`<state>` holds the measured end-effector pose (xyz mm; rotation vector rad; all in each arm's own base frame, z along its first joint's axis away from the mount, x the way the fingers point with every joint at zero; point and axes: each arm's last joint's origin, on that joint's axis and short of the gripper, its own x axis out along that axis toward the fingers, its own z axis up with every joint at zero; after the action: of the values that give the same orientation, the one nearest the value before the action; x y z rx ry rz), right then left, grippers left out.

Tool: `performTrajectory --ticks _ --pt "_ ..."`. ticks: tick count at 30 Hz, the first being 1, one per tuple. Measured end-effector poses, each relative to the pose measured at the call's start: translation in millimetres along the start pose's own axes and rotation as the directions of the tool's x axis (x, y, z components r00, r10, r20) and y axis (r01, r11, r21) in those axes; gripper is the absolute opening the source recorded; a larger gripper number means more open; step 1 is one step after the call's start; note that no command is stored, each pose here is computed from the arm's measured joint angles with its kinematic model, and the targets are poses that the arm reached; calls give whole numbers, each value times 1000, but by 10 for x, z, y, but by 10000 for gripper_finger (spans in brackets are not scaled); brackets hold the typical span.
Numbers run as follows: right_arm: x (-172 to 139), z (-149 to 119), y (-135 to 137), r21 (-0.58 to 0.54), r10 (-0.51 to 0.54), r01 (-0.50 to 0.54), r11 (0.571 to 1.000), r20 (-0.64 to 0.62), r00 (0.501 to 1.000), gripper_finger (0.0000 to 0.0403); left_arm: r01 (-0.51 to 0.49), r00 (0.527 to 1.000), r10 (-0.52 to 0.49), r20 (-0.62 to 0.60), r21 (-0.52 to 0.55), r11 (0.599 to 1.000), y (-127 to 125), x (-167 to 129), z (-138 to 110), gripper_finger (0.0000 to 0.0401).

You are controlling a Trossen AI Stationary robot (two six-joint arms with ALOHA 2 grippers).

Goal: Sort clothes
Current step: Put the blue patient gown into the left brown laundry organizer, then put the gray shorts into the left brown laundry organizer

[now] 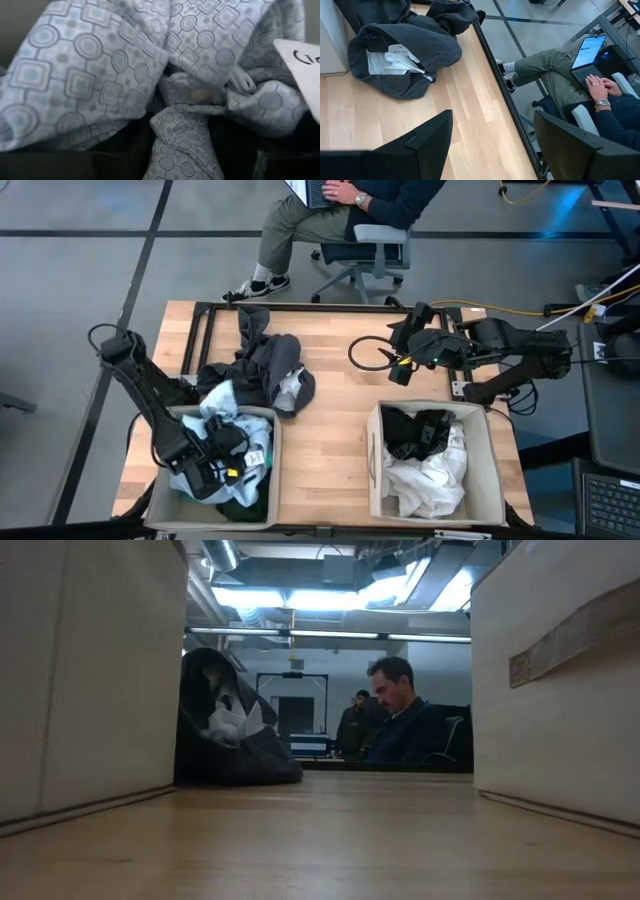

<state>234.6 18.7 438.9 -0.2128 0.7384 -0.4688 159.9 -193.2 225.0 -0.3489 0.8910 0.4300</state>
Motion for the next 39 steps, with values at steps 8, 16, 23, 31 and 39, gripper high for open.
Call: performTrajectory --ticks 8,16,23,31,39 --pt "52 -28 33 -9 -3 3 1000 -12 1000 278 81 997 -81 10 10 997 46 440 -353 182" --pt "191 -119 119 -40 -18 16 999 -53 998 278 93 996 -93 -5 5 996 89 479 -343 182" --pt "192 -117 120 -38 -19 17 999 -50 999 278 228 973 -229 -23 -45 973 61 57 64 182" --pt "192 -117 120 -39 -18 16 999 -51 999 278 336 938 -335 88 7 942 124 -572 606 182" --pt "192 -118 121 -38 -15 14 999 -51 999 278 199 899 -245 362 159 967 265 -943 1272 182"
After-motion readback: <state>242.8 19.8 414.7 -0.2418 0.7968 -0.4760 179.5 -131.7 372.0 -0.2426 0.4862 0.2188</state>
